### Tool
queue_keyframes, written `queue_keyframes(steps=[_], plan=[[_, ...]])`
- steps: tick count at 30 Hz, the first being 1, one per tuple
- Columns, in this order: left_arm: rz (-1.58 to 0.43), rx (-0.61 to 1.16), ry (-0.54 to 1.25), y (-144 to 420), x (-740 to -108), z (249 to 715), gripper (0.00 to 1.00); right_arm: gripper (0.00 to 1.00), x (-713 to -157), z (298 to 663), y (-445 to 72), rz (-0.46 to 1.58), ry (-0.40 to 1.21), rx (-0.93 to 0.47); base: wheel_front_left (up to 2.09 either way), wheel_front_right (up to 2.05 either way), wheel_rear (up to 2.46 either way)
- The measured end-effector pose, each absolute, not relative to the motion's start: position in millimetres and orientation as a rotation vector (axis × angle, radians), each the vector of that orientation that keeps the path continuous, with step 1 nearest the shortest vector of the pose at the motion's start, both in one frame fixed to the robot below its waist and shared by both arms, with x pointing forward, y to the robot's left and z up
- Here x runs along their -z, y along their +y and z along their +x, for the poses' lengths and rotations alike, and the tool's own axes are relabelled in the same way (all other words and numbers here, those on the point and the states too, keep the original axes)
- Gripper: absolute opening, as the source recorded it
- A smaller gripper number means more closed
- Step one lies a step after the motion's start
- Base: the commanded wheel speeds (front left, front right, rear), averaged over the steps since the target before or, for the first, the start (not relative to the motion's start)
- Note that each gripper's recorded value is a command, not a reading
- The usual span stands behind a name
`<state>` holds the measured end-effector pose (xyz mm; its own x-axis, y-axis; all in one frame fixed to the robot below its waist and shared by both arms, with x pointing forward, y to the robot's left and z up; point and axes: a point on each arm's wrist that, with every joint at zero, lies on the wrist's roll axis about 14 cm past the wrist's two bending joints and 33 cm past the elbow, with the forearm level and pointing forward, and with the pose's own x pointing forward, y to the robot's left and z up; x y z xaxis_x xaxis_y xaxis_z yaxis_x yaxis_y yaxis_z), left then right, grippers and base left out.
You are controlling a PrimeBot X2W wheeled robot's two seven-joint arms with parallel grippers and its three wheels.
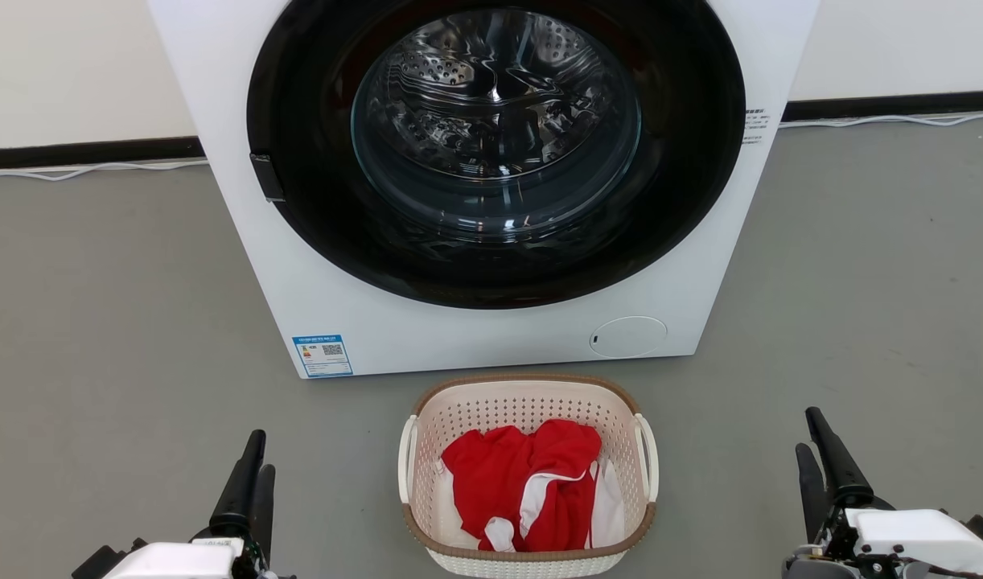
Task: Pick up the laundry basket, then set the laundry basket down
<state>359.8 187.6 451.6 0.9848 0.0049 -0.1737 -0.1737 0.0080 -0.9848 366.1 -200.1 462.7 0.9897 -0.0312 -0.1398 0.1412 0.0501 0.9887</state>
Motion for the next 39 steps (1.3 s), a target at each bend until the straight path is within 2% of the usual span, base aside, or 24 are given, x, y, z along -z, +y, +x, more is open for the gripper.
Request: queue_keyframes(steps=[39], plan=[[-1.022,-0.169,0.163,193.0,-445.8,360.1,1.0,1.0,-467.4,367.9,-196.9,0.839,0.102,0.083,0.0,0.0,0.0]])
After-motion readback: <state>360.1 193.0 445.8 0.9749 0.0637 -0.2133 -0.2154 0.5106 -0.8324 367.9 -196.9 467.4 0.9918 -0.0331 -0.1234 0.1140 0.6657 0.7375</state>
